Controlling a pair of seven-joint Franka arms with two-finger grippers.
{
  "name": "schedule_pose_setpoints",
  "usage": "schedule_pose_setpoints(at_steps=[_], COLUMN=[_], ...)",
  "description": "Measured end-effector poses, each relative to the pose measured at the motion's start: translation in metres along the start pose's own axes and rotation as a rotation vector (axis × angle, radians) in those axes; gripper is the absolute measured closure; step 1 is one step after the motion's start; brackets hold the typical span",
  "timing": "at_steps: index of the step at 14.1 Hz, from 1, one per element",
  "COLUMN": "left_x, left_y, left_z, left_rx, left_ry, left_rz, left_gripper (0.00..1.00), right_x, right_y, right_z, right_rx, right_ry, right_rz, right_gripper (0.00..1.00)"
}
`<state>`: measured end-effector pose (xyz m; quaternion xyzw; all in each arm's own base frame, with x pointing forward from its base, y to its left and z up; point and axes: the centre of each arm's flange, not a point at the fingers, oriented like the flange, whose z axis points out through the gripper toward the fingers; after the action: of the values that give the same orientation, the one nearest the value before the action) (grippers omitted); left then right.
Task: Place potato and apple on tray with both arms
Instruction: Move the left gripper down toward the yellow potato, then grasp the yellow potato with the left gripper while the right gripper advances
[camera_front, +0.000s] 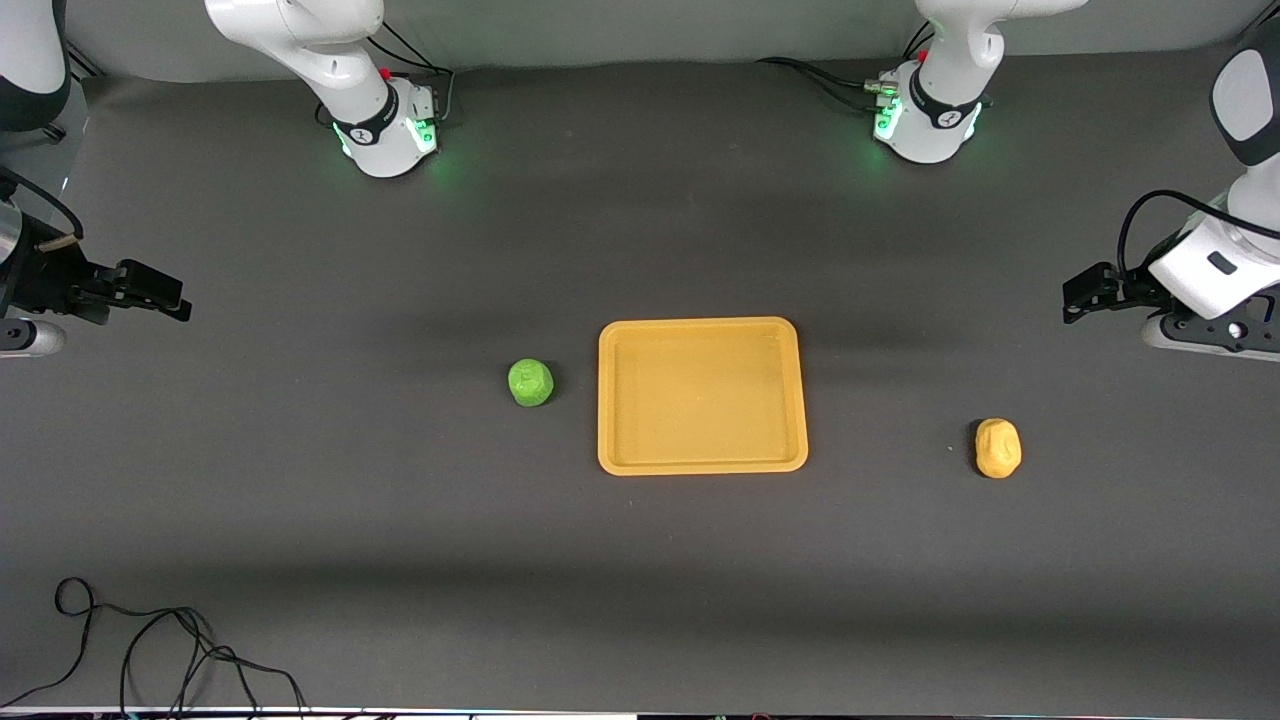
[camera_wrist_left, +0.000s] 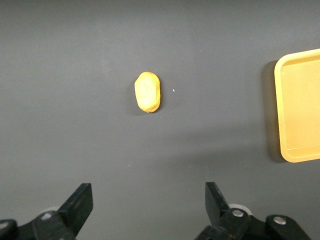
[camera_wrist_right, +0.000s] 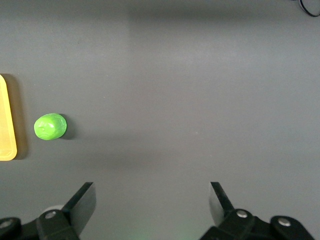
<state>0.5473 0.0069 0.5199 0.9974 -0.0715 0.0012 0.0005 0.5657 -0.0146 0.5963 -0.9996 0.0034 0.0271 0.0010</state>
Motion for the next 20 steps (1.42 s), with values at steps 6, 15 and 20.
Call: schedule_pose_setpoints(at_steps=[6, 15, 20], left_x=[0.005, 0.055, 0.072], left_y=[-0.001, -0.014, -0.03], left_z=[-0.013, 0.149, 0.227], left_rx=[0.003, 0.003, -0.013], left_ry=[0.023, 0.05, -0.026], left_rz=[0.0, -0.007, -0.016], left_gripper=[0.0, 0.0, 0.0], right_x=[0.001, 0.002, 0.004], right_y=[0.0, -0.002, -0.005], right_z=[-0.004, -0.002, 0.0], right_rx=[0.0, 0.032, 0.031], right_ry=[0.008, 0.007, 0.002], right_rz=[0.0, 0.003, -0.002], right_gripper=[0.0, 0.0, 0.0])
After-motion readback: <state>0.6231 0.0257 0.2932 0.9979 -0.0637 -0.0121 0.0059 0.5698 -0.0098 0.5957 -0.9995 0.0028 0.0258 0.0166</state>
